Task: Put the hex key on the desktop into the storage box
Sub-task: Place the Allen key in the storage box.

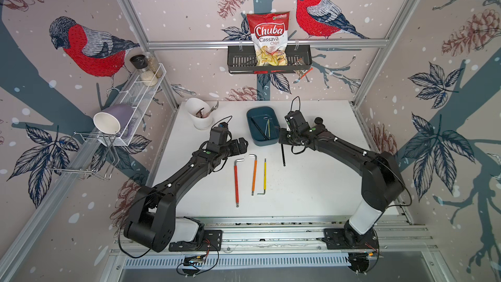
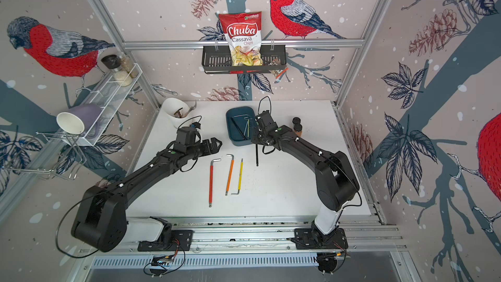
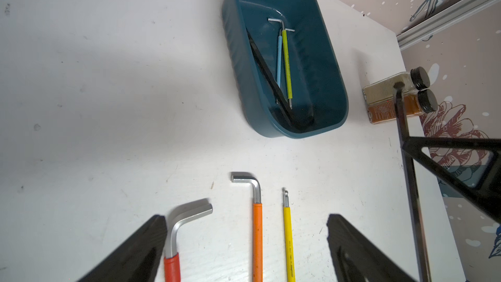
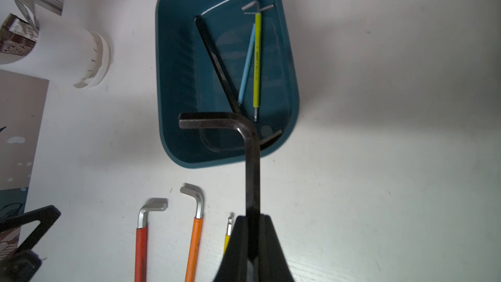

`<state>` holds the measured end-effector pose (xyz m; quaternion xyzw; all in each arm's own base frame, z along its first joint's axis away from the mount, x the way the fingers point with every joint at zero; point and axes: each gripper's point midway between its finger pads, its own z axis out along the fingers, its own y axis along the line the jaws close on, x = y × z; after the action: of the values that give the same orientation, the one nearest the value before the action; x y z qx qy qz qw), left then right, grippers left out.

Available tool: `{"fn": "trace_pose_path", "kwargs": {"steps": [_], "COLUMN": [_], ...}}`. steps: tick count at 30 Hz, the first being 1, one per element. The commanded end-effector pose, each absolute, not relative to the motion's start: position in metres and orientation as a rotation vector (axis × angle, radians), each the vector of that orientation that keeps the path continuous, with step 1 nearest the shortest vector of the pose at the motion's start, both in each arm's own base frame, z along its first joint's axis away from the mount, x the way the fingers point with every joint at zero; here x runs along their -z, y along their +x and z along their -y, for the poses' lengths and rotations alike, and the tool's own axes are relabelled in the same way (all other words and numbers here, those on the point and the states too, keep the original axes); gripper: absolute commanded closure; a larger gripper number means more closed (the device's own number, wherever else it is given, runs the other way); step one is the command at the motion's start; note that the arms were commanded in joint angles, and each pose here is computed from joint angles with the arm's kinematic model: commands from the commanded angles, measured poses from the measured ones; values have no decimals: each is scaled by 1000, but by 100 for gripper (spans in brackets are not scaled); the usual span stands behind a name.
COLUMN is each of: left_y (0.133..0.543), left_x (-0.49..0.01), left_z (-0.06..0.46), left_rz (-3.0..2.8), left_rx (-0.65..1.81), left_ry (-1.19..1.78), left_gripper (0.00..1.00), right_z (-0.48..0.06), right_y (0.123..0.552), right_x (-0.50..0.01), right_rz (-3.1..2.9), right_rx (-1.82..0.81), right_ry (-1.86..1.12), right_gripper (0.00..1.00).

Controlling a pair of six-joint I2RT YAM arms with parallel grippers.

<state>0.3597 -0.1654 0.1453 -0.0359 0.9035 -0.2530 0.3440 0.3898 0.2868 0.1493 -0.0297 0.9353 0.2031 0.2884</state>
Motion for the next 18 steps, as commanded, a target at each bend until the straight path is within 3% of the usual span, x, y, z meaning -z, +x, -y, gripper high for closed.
{"fn": "trace_pose_path", "kwargs": {"steps": [1, 18], "left_y": [364, 375], "left_x": [-152, -127], "left_z": [169, 177], "left_rz": [-2327, -2378], "left_rx": [667, 685], "left_ry": [-71, -77], "left_gripper": [4, 4], "right_z": [-302, -349], "right_y": [408, 519], "right_x": [-157, -130], "right_rz": [-2474, -2446], "right_rx": [-594, -801], "right_ry": [-153, -183], "right_gripper": [100, 100]}}
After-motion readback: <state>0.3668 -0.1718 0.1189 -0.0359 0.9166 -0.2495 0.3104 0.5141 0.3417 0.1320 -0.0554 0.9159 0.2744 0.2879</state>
